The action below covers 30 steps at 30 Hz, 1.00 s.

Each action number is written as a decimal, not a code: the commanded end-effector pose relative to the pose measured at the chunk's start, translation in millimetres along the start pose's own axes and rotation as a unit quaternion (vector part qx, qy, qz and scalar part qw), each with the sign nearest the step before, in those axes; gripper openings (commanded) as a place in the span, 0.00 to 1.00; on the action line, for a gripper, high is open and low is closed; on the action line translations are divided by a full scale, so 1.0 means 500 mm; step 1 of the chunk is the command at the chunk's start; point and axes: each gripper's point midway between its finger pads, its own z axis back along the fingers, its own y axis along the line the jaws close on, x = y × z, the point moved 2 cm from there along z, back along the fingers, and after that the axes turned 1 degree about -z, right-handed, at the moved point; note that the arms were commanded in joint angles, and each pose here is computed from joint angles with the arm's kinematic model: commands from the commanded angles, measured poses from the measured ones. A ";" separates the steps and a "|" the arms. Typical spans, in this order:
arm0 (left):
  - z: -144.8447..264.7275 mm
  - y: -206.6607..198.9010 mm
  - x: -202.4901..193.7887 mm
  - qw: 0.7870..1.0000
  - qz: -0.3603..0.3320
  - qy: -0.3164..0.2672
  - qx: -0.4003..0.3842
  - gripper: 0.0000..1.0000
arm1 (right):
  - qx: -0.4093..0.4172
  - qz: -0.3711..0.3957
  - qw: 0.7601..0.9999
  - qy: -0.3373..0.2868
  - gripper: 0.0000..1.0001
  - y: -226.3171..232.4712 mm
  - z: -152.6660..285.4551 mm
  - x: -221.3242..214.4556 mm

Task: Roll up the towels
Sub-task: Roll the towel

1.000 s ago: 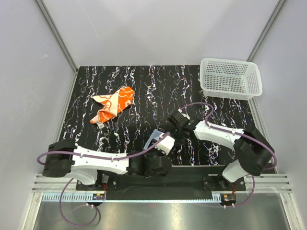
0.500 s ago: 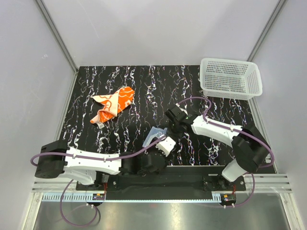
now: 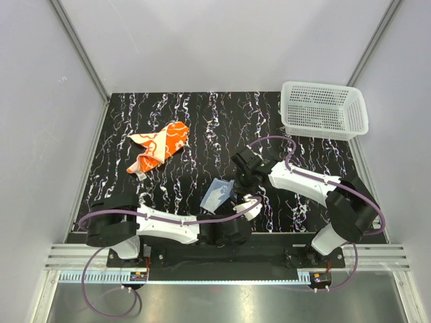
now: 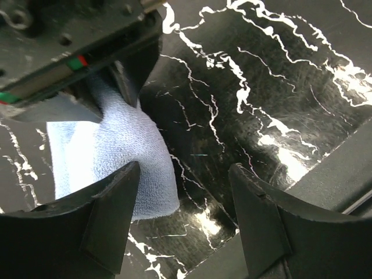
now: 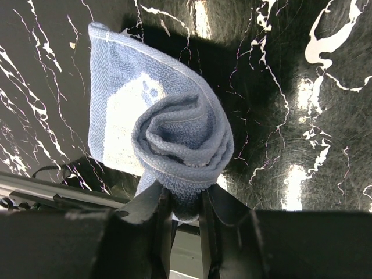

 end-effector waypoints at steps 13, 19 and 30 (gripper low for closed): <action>0.001 0.042 0.050 0.994 -0.036 -0.014 0.106 0.70 | 0.029 0.004 0.999 0.012 0.24 0.022 0.013 0.001; -0.021 0.034 0.007 0.990 -0.056 0.030 0.124 0.70 | 0.029 0.004 1.000 0.010 0.25 0.023 0.018 0.003; -0.013 0.049 -0.040 0.991 -0.019 0.062 0.117 0.40 | 0.028 0.002 1.000 0.007 0.25 0.020 0.027 0.003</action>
